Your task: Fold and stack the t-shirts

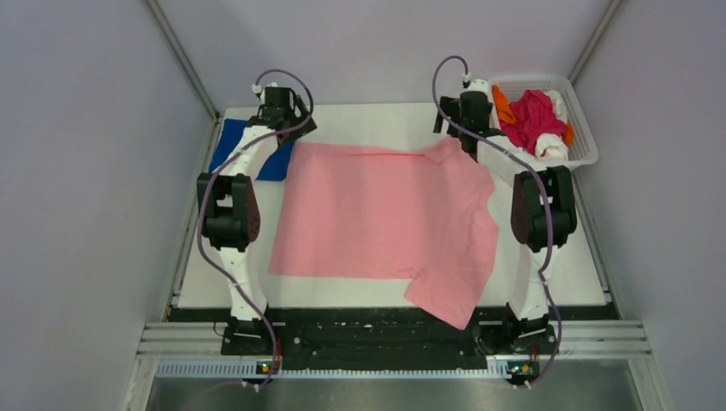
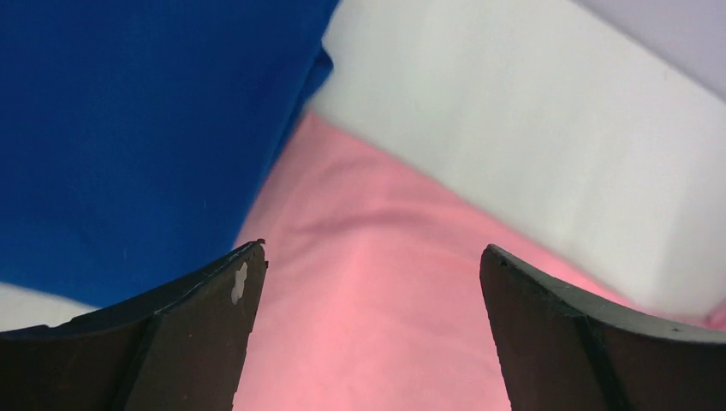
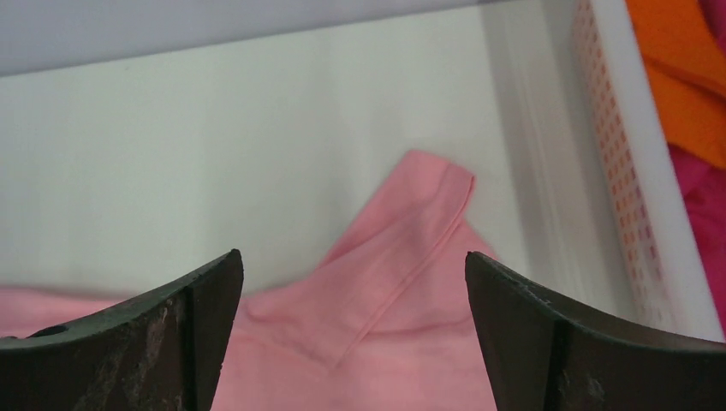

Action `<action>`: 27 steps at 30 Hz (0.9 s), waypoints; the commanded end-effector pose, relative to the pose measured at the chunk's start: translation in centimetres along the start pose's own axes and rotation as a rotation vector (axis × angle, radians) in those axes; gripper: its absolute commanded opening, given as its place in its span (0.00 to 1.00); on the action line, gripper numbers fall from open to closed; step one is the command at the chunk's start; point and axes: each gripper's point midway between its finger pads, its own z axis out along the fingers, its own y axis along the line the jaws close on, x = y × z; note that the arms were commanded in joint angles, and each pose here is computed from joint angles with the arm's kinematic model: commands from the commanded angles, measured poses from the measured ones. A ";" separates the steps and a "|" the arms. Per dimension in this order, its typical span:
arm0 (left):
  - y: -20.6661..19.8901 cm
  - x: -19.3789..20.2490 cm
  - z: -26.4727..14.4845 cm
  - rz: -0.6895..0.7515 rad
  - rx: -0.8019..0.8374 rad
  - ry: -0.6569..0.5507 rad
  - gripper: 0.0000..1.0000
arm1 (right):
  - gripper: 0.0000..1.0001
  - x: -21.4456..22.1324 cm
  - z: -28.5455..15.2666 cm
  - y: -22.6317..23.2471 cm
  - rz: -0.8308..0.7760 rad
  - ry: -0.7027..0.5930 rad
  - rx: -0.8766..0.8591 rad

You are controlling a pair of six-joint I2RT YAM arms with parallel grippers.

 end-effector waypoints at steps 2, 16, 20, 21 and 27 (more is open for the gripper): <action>-3.1 2.5 -6.3 -0.025 0.190 0.022 0.99 | 0.99 2.4 -4.7 3.3 0.198 0.147 -0.195; -1.6 13.3 -8.7 0.014 0.216 0.236 0.99 | 0.99 6.9 -0.5 6.1 0.297 0.233 -0.286; -0.6 14.0 -8.2 0.022 0.171 0.257 0.99 | 0.99 8.3 0.1 5.7 0.307 0.260 -0.260; -0.5 14.0 -8.2 0.024 0.165 0.254 0.99 | 0.99 8.4 0.1 5.7 0.309 0.259 -0.259; 0.0 14.2 -7.9 0.035 0.146 0.255 0.99 | 0.99 7.7 1.0 6.4 0.337 0.199 -0.296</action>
